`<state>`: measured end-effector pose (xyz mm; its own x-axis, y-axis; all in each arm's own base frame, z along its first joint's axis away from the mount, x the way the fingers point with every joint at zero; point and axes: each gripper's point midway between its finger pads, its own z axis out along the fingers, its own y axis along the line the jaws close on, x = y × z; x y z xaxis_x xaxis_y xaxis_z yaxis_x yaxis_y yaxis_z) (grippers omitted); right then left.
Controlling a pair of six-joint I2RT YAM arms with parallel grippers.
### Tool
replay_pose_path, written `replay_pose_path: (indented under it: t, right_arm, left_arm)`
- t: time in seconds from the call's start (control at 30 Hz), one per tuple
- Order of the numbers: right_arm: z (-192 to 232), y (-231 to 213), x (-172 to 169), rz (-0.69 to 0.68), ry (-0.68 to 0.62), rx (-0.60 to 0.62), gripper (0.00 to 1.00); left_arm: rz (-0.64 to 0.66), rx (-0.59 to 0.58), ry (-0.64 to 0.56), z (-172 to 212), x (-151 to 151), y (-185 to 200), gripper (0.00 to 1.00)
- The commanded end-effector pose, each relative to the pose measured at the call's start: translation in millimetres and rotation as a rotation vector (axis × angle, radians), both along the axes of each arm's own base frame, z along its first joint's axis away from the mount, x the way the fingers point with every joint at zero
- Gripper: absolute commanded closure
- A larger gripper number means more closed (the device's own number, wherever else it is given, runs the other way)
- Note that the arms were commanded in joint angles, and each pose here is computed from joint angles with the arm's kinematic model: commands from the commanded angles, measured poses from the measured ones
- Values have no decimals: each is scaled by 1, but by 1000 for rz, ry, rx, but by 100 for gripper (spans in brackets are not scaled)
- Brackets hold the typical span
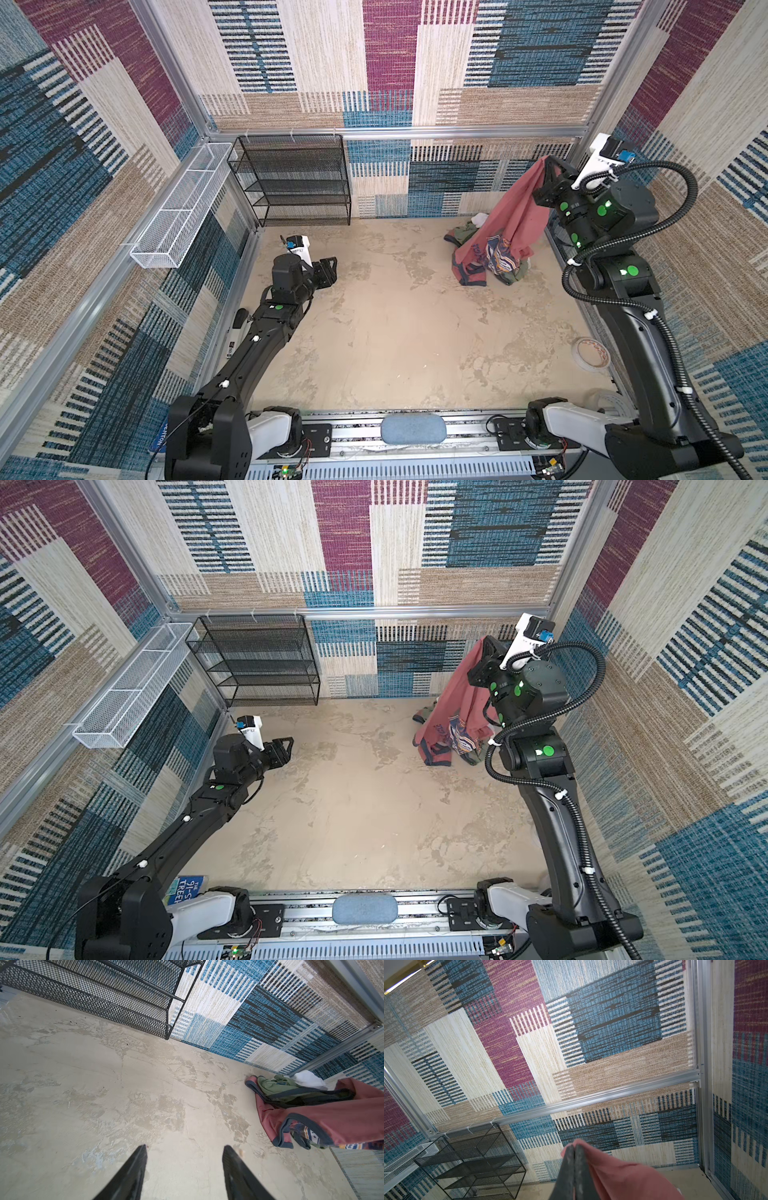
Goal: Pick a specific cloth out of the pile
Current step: 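Lift the pink tank top high out of the pile with the right gripper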
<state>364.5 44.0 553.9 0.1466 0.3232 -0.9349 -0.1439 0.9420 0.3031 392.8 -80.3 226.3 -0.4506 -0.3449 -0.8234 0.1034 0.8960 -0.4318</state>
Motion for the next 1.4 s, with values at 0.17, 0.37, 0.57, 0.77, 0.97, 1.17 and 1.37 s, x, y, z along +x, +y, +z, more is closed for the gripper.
replay_pose_path:
  t: [0.17,0.37,0.57,0.77,0.97,1.17,1.37]
  right_arm:
    - [38,10,-6,53,-84,-26,100]
    - [59,19,-13,112,-128,-36,100]
    - [82,38,-22,226,-171,-53,100]
    - [101,54,-38,339,-217,-54,100]
    - [115,71,-55,460,-259,-68,100]
    - [126,79,-68,521,-291,-74,100]
    - [137,95,-91,654,-343,-97,100]
  left_arm:
    - [-6,-17,-31,13,-2,-1,38]
    - [-8,-25,-40,18,-4,-2,38]
    - [-4,-25,-35,16,-3,-3,38]
    - [-14,-34,-46,21,-6,-5,38]
    - [-10,-34,-65,27,-12,-4,39]
    - [-12,-43,-74,31,-15,-4,38]
    - [-4,-41,-87,35,-19,-2,39]
